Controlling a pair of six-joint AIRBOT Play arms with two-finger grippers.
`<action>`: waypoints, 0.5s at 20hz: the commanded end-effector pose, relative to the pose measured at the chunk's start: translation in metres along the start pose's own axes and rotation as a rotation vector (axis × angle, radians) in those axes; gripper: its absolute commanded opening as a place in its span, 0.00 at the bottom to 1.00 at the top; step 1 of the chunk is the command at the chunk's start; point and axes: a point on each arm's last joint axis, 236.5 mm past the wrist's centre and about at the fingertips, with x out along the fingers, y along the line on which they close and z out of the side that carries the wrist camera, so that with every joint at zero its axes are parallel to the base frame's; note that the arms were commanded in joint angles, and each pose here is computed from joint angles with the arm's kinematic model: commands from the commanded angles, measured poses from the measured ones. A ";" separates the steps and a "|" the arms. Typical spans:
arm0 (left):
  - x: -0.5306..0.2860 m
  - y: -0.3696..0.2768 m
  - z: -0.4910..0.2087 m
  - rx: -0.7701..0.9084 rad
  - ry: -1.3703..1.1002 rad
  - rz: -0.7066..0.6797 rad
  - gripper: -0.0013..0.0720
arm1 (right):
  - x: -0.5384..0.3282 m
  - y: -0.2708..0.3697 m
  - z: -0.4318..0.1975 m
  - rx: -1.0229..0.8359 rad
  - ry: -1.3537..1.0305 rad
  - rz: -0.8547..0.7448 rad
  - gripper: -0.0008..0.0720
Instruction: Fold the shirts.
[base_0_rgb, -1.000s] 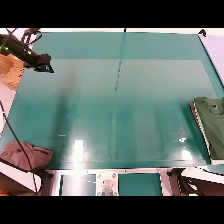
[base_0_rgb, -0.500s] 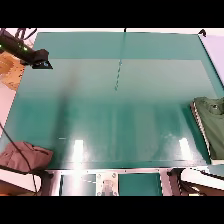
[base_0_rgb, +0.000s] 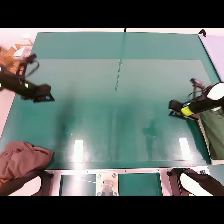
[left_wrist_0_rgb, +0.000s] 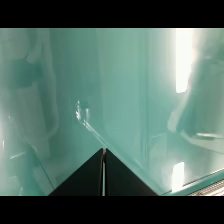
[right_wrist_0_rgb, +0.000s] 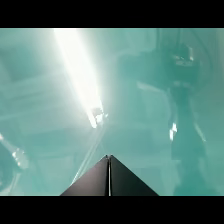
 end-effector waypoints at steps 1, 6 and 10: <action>0.017 0.007 -0.036 -0.013 0.015 0.018 0.05 | 0.015 0.026 -0.025 -0.085 0.018 0.041 0.03; 0.017 0.009 -0.033 -0.013 0.003 0.023 0.05 | 0.016 0.030 -0.027 -0.101 0.021 0.042 0.03; 0.017 0.010 -0.029 -0.013 -0.013 0.026 0.05 | 0.016 0.030 -0.027 -0.102 0.021 0.042 0.03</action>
